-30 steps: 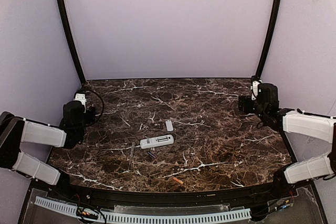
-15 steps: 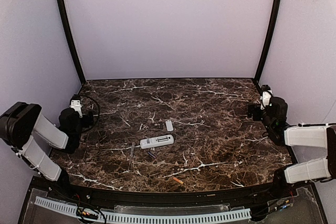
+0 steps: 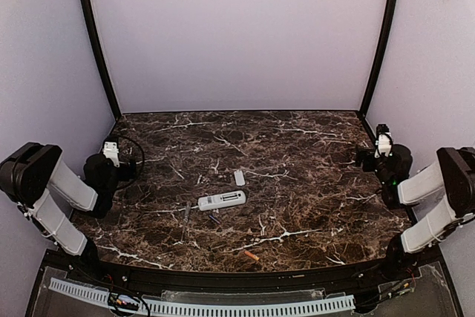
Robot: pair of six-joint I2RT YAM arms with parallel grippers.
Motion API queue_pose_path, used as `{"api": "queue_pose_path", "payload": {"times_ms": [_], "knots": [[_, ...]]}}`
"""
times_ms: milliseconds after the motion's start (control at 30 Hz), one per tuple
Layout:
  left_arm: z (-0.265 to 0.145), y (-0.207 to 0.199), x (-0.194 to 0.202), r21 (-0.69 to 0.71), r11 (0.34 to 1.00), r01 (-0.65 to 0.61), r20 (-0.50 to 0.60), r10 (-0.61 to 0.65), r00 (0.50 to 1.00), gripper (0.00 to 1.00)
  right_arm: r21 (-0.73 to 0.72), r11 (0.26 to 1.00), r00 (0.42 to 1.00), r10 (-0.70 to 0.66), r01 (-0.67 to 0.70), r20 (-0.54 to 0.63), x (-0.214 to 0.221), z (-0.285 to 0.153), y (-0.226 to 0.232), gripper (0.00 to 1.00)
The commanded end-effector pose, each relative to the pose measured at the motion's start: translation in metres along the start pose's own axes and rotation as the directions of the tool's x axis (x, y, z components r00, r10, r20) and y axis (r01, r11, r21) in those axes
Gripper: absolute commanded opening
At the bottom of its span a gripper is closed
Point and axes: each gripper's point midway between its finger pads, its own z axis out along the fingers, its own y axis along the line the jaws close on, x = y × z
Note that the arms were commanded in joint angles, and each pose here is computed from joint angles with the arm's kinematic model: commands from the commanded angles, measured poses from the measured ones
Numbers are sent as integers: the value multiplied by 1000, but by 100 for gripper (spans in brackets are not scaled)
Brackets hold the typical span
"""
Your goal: Unload the batteries from the remote control
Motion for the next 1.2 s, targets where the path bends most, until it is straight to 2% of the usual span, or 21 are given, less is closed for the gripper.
{"api": "queue_pose_path", "payload": {"times_ms": [0, 200, 1167], "knots": [[5, 2, -3, -9, 1000, 6, -8, -6, 1000, 98, -93, 996, 996, 15, -7, 86, -10, 3, 8, 99], [5, 4, -3, -16, 1000, 6, -4, -7, 1000, 98, -175, 985, 998, 16, -6, 57, -2, 9, 16, 99], [5, 3, -3, -15, 1000, 8, -5, -8, 1000, 99, -170, 986, 998, 15, -4, 63, -2, 9, 14, 98]]}}
